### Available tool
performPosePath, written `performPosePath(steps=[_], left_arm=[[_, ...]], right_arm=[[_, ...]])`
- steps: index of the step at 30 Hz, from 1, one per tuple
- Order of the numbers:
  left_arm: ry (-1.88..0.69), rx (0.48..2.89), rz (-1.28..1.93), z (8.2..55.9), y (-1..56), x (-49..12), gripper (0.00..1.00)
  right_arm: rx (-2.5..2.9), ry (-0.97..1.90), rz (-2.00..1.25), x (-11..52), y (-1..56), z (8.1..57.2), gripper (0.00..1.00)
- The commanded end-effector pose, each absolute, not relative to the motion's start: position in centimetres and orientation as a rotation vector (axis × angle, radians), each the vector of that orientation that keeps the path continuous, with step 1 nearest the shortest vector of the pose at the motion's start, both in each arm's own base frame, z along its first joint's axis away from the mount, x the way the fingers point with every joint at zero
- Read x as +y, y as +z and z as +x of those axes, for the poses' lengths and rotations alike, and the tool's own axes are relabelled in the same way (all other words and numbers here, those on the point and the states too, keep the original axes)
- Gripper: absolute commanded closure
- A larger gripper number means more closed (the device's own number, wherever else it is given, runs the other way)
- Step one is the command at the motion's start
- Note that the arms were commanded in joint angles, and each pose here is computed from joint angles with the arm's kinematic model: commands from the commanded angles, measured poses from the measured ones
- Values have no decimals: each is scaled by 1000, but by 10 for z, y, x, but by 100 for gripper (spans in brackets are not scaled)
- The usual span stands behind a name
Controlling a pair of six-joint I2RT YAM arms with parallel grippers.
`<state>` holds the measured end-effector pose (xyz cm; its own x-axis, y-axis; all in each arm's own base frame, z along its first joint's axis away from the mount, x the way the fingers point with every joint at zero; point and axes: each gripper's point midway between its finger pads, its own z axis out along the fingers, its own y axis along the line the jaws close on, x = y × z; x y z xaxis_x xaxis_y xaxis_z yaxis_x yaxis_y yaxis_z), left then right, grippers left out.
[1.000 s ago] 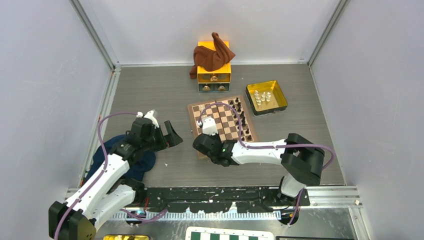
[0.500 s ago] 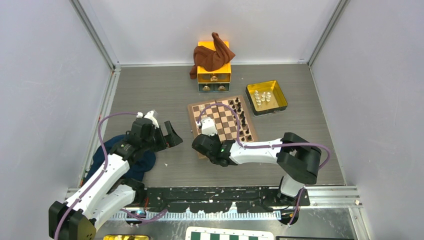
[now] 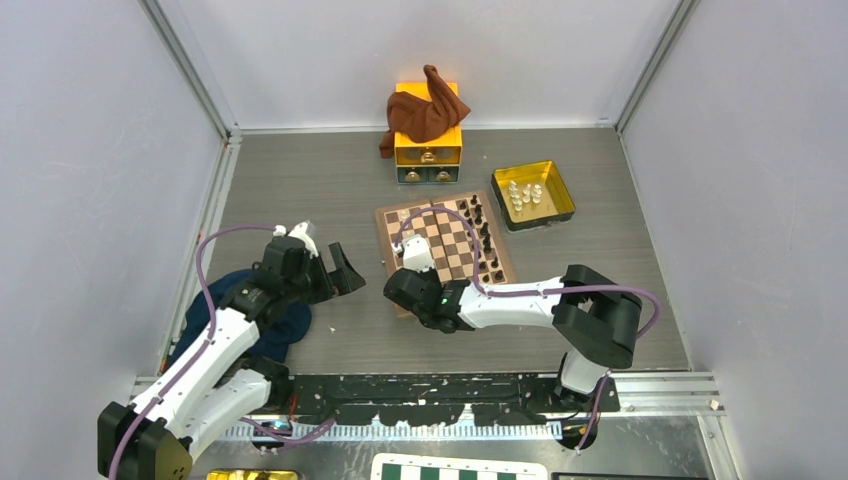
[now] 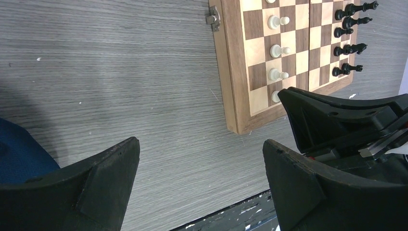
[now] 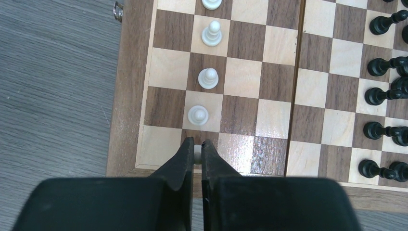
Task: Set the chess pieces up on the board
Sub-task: Place the chess piece on the chessboard.
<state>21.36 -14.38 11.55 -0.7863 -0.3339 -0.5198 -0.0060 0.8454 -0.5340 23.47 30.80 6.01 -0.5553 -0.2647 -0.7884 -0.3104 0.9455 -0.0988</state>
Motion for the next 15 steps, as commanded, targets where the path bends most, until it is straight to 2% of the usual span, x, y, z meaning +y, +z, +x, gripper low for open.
performPosePath(steps=[1, 4, 7, 15], left_arm=[[-730, 2341, -235, 220, 126, -148, 0], [-729, 2342, -236, 220, 125, -148, 0], [-731, 2340, -237, 220, 126, -148, 0], [-734, 2338, -238, 220, 127, -149, 0]], right_arm=[[2150, 95, -348, 317, 75, 241, 87], [2150, 96, -349, 317, 75, 240, 75], [2147, 100, -347, 316, 78, 240, 68], [2137, 104, -354, 316, 85, 241, 66]])
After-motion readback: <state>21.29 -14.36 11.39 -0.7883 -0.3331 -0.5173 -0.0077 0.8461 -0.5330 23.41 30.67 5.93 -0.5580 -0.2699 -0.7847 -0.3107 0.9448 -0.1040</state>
